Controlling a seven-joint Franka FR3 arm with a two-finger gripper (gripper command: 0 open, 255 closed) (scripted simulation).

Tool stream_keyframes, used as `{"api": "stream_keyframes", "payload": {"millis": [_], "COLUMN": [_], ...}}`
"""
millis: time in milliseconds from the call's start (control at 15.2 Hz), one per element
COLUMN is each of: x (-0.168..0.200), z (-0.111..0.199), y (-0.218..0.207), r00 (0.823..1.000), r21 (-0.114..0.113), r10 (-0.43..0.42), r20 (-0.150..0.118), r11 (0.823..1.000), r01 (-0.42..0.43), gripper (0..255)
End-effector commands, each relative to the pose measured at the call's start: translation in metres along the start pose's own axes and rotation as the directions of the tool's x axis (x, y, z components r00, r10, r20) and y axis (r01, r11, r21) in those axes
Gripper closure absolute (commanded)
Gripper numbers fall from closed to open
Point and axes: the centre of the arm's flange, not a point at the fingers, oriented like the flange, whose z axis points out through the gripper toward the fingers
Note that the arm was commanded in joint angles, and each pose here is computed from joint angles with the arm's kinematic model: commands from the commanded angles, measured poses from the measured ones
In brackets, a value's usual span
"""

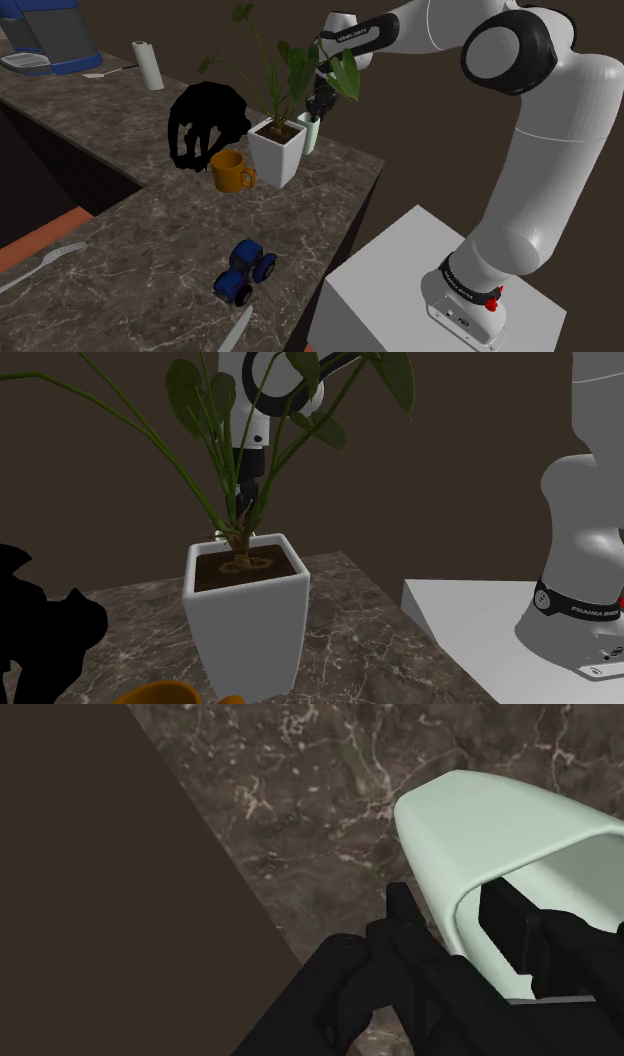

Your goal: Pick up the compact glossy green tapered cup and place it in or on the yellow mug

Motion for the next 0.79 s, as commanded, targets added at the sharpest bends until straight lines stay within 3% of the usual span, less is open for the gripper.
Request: {"api": "stream_keyframes", "payload": {"millis": [0,462,726], "x": [0.0,0.0,0.002], "z": [0.0,0.0,-0.021], "y": [0.0,0.0,-0.001], "r00": [1.0,1.0,1.0], "r21": [0.0,0.0,0.0], "r10": [0.0,0.0,0.0], "r20": [0.0,0.0,0.0], "r11": [1.0,1.0,1.0], "r01": [0.0,0.0,0.0], "gripper": [255,255,255]}}
